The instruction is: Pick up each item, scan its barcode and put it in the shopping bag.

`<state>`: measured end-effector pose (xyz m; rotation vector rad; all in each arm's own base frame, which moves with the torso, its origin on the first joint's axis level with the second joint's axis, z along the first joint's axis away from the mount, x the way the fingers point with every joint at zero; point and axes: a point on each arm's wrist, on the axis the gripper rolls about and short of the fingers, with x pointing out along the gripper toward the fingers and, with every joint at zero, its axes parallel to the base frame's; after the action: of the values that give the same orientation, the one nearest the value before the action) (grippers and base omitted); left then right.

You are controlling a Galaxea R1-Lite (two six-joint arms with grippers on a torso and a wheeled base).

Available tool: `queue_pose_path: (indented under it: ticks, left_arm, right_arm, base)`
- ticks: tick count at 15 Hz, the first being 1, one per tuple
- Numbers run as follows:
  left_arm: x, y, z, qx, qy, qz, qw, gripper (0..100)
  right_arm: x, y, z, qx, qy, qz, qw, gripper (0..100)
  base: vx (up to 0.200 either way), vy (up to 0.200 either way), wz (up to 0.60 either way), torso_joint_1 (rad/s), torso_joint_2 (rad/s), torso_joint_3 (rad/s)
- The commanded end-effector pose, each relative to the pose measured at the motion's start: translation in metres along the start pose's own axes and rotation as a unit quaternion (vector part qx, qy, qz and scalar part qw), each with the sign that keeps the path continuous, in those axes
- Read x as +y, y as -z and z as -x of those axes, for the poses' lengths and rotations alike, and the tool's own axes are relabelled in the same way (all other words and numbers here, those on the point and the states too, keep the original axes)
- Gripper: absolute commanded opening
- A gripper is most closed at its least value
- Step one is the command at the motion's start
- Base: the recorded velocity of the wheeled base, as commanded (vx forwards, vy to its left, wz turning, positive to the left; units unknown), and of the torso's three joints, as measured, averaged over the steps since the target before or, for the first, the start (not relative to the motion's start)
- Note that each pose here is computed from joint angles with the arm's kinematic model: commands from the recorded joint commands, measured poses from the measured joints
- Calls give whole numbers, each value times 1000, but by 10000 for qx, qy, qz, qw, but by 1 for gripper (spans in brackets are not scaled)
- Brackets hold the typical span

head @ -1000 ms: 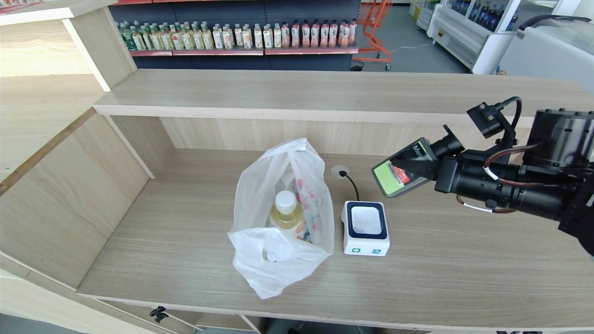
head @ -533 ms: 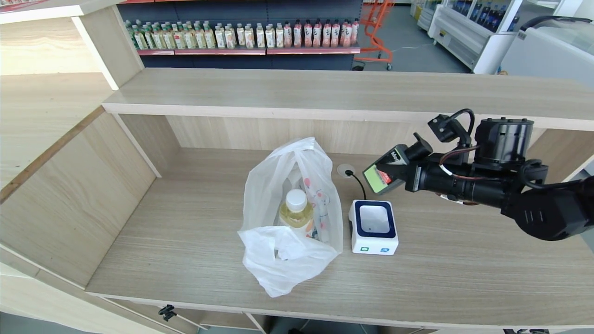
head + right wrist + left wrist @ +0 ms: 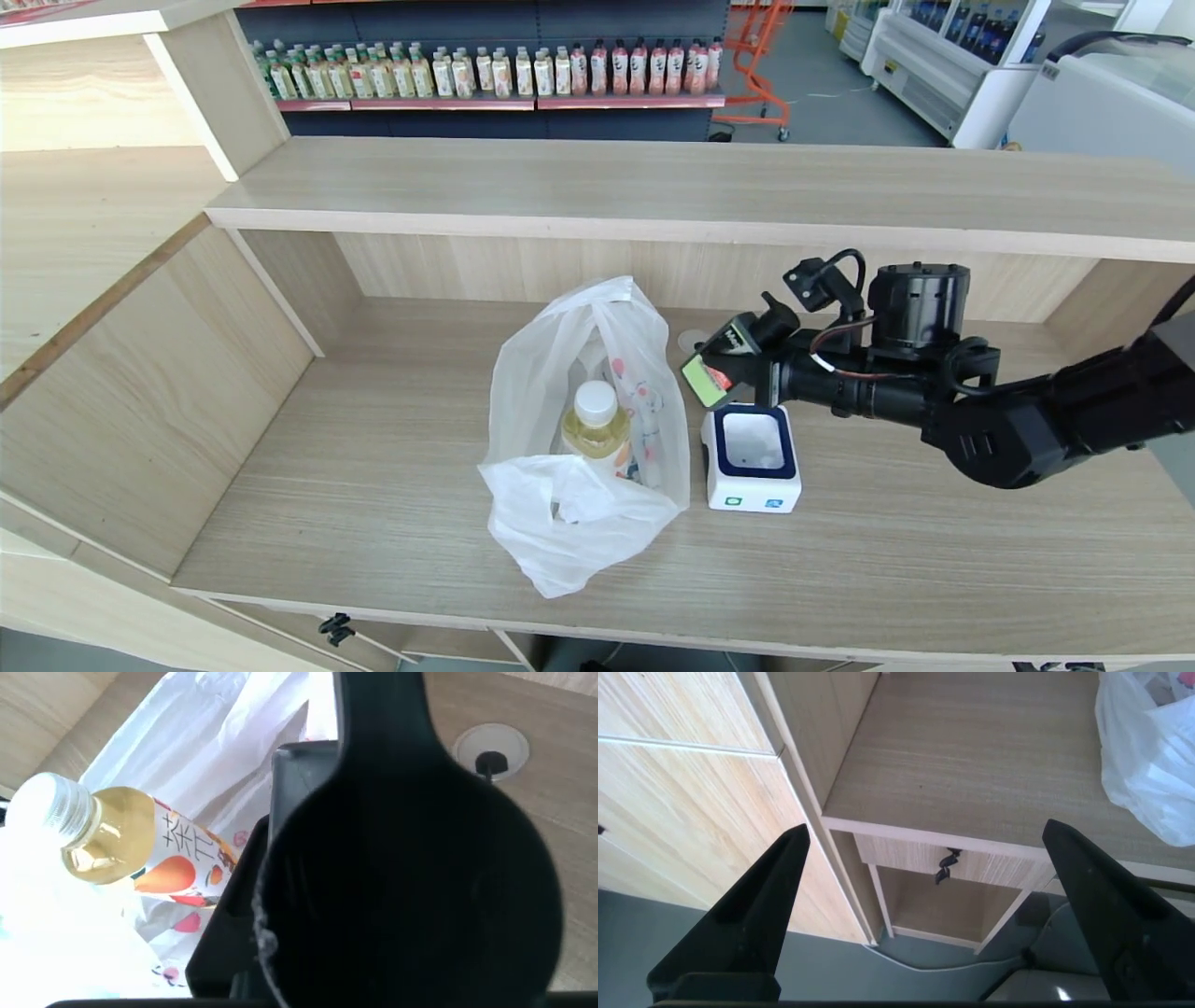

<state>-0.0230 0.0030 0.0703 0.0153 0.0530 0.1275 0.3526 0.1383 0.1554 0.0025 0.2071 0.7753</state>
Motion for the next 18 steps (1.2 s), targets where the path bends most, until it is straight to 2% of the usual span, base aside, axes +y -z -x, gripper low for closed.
queue_pose_path:
  ticks: [1,5,8,13,18]
  left_arm:
    - [0,0,0,-1,-5,-2,10000,100]
    - [0,0,0,-1,-5,-2,10000,100]
    - [0,0,0,-1,-5,-2,10000,100]
    - [0,0,0,-1,-5,-2,10000,100]
    - [0,0,0,-1,-5,-2,10000,100]
  right_arm:
    - [11,18,-24,37,-257,131,9996,0]
    - [22,39,-48,9,-483,499,9976,0]
    - [27,43,-68,-111,-606,631,9961,0]
    - [21,57,-92,-185,-618,1154,9912,0]
    - [15,70,-104,-139,-598,1318,9894,0]
  base:
    - [0,0,0,0,0,0]
    - [0,0,0,0,0,0]
    - [0,0,0,0,0,0]
    - [0,0,0,0,0,0]
    - [0,0,0,0,0,0]
